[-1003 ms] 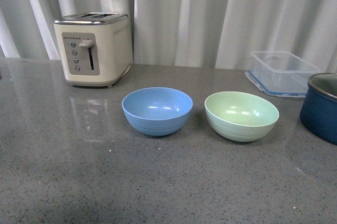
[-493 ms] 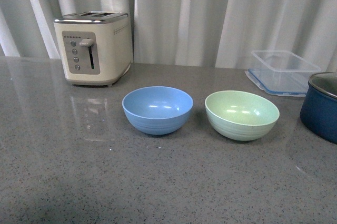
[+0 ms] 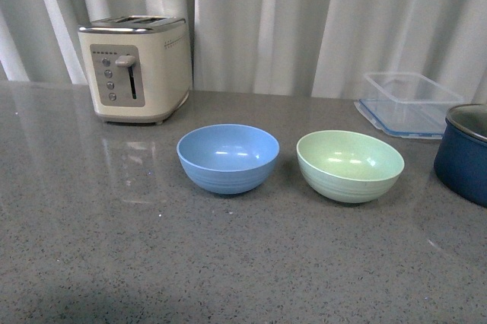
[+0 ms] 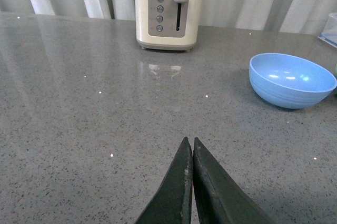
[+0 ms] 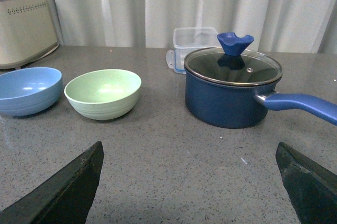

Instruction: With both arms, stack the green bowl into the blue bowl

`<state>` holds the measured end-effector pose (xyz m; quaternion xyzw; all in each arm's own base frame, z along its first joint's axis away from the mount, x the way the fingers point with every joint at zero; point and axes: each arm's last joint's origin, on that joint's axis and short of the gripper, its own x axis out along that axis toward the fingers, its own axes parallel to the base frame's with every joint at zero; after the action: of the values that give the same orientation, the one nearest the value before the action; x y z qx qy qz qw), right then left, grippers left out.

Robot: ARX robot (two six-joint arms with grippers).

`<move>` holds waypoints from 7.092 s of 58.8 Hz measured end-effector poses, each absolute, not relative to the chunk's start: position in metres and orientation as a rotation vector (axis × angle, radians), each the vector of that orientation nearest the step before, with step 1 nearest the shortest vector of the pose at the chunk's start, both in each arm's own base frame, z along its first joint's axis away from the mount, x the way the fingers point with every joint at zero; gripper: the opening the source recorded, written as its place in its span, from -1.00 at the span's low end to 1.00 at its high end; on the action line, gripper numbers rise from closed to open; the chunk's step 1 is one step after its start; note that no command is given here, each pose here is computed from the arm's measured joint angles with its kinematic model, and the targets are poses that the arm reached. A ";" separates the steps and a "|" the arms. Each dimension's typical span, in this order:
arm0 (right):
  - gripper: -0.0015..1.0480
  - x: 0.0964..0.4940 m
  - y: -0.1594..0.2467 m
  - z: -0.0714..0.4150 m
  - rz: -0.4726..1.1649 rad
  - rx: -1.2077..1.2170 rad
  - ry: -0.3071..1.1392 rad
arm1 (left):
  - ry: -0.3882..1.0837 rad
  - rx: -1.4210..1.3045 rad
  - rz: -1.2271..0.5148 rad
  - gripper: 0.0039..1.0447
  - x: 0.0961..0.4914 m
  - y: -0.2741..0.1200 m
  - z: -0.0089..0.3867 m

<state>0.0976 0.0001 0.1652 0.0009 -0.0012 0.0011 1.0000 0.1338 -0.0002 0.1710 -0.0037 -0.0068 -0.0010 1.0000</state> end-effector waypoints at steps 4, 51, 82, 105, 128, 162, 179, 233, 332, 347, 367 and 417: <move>0.81 0.098 0.000 0.165 0.002 0.002 -0.002 | -0.014 -0.007 -0.002 -0.93 0.131 0.000 0.172; 0.81 0.098 0.000 0.165 0.002 0.002 -0.002 | -0.025 -0.007 -0.002 -0.93 0.109 0.000 0.174; 0.81 0.098 0.000 0.165 0.002 0.002 -0.002 | -0.018 -0.008 -0.001 -0.33 0.097 0.000 0.170; 0.81 0.142 0.011 0.258 0.247 0.225 0.281 | -0.019 -0.007 -0.001 0.91 0.097 0.000 0.171; 0.81 0.290 0.047 0.235 0.085 0.348 0.685 | -0.018 -0.006 -0.001 0.88 0.097 0.000 0.171; 0.79 0.392 0.051 0.190 -0.155 0.393 0.800 | -0.018 -0.005 -0.001 0.88 0.097 0.000 0.171; -0.13 0.405 0.052 0.181 -0.179 0.381 0.838 | -0.018 -0.005 -0.001 0.88 0.097 0.000 0.171; -0.98 0.405 0.136 0.293 0.127 0.344 0.605 | -0.018 -0.005 -0.001 0.88 0.097 0.000 0.171; -0.98 0.222 0.022 0.203 0.000 0.002 0.013 | -0.018 -0.005 -0.002 0.88 0.097 0.000 0.171; -0.98 0.186 0.011 0.187 0.002 0.003 0.010 | -0.018 -0.005 -0.002 0.88 0.097 0.000 0.171; -0.98 0.157 0.000 0.176 -0.002 0.003 0.013 | -0.018 -0.005 -0.002 0.88 0.097 0.000 0.171; -0.98 0.120 0.000 0.168 0.001 0.003 -0.007 | -0.018 -0.005 -0.002 0.88 0.097 0.000 0.171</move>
<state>0.1196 0.0002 0.1682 0.0014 -0.0033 0.0004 1.0000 0.0966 -0.0002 0.1705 -0.0026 -0.0092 -0.0008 1.0000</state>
